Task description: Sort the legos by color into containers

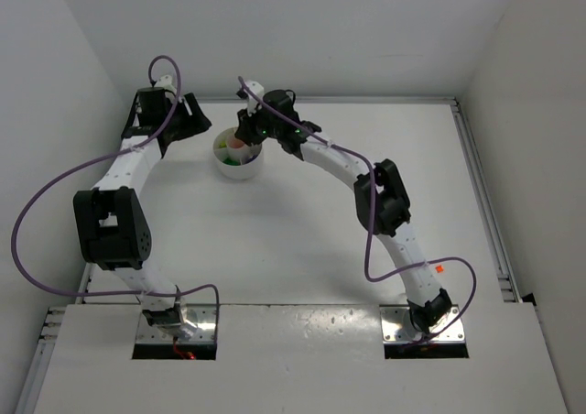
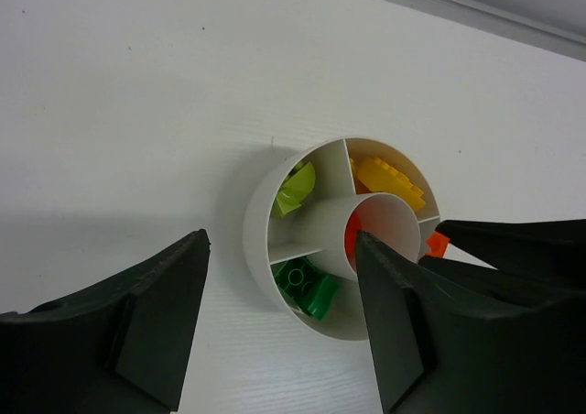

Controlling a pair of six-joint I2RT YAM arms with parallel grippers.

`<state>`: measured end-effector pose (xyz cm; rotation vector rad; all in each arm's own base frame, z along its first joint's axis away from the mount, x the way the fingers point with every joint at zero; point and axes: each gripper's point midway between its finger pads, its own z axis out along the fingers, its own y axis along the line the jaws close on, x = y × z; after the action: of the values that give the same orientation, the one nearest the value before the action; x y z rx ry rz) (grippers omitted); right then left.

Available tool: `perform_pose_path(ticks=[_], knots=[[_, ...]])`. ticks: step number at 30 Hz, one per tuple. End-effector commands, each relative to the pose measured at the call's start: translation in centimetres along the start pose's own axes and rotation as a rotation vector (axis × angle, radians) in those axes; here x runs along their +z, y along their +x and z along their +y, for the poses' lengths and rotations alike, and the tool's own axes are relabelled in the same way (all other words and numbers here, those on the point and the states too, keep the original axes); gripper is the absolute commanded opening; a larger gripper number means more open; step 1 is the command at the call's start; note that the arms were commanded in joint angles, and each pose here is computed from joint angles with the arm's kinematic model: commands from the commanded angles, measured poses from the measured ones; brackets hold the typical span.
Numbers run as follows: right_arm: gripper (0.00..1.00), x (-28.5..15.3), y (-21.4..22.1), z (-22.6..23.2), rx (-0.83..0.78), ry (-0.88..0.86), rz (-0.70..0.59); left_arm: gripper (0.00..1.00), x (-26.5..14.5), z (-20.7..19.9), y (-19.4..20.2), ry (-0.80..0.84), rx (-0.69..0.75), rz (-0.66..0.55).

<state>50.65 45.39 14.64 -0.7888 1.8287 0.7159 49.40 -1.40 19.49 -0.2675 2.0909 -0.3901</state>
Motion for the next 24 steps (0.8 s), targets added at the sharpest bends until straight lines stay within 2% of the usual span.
perform_pose_path(ticks=[1, 4, 19, 22, 24], knots=[[0.30, 0.8, -1.8, 0.2, -0.021, -0.001, -0.063, 0.70, -1.4, -0.5, -2.1, 0.019, 0.015, -0.062], [0.36, 0.8, -2.0, 0.2, -0.023, -0.002, -0.071, 0.70, -1.4, -0.6, -2.0, 0.028, 0.015, -0.059], [0.40, 1.4, -2.2, 0.5, -0.030, 0.000, -0.089, 0.70, -1.0, -0.1, -0.9, 0.020, 0.017, -0.034], [0.40, 1.4, -2.2, 0.5, -0.030, 0.000, -0.089, 0.70, -1.0, -0.9, -0.9, 0.067, 0.053, -0.029], [0.40, 0.5, -4.0, 0.8, -0.036, -0.001, -0.111, 0.70, -1.8, -1.4, -1.3, 0.095, 0.096, -0.048]])
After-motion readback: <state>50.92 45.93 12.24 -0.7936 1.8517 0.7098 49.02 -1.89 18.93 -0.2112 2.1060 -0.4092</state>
